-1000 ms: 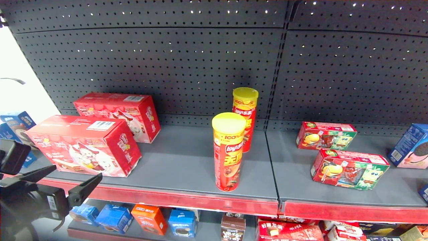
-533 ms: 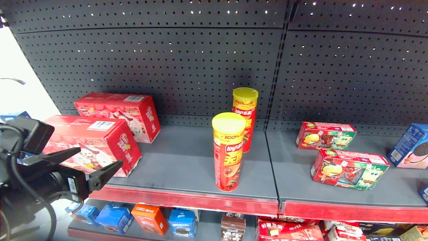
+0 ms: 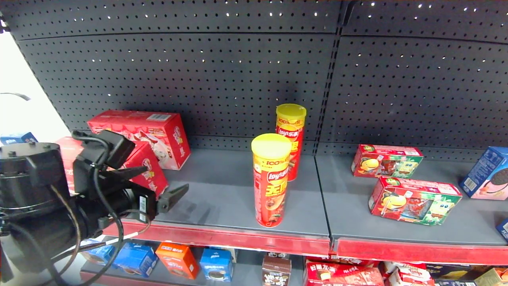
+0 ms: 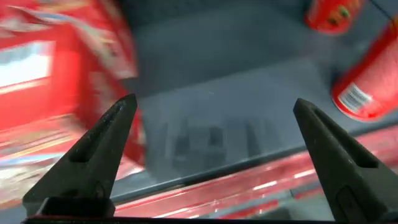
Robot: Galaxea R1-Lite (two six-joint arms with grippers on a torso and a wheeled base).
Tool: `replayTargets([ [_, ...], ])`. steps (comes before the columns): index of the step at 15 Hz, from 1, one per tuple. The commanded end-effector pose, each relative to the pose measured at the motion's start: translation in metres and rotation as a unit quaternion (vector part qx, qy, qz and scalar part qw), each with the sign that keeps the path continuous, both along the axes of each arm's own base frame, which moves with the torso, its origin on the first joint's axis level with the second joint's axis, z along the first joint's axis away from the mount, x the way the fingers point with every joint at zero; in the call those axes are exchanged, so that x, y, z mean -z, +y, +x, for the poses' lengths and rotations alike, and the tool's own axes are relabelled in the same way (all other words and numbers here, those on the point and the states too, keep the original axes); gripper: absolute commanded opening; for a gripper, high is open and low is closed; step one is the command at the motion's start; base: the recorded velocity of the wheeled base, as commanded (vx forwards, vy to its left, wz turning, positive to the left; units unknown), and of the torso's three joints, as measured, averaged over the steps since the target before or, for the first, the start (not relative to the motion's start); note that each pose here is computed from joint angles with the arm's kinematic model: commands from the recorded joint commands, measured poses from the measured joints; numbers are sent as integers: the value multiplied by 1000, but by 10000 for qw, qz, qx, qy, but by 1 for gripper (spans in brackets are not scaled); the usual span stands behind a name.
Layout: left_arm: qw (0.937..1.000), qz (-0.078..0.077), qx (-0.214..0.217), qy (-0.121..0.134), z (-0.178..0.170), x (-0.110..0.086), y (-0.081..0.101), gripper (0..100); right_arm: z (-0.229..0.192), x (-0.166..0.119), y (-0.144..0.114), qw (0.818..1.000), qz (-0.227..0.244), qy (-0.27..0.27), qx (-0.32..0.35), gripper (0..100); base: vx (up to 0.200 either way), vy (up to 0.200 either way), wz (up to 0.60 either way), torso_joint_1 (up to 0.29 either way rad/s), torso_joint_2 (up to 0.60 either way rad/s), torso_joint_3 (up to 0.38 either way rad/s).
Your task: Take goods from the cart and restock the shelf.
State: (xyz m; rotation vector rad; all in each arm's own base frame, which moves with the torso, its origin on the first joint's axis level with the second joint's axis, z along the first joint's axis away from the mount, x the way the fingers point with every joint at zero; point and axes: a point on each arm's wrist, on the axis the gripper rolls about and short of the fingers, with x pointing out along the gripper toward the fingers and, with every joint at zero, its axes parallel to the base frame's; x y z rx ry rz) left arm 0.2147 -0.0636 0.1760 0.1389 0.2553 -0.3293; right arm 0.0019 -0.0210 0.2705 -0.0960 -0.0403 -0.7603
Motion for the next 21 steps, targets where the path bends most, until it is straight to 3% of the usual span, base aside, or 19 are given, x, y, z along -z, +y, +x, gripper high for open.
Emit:
replayTargets([
  [1, 9988, 239, 194, 379, 13, 20, -12, 100, -3, 0, -1, 10000, 19, -68, 33, 100, 0, 0, 0, 0, 0, 0],
  [3, 9975, 363, 227, 562, 22, 31, -15, 100, -8, -1, -3, 9998, 34, -129, 126, 100, 0, 0, 0, 0, 0, 0],
  [6, 9966, 388, 419, 599, 34, 34, -29, 100, -13, 2, -5, 9997, 43, -169, 181, 100, 0, 0, 0, 0, 0, 0],
  [9, 9946, 376, 808, 523, 51, 34, -62, 100, -14, 3, -4, 9996, -32, -108, 259, 100, 0, 0, 0, 0, 0, 0],
  [12, 9925, 461, 884, 702, 61, 50, -71, 100, -15, 3, -4, 9995, -34, -109, 290, 100, 0, 0, 0, 0, 0, 0],
  [21, 9929, 403, 979, 551, 93, 58, -94, 100, -19, 6, -6, 9994, -156, -19, 315, 100, 0, 0, 0, 0, 0, 0],
])
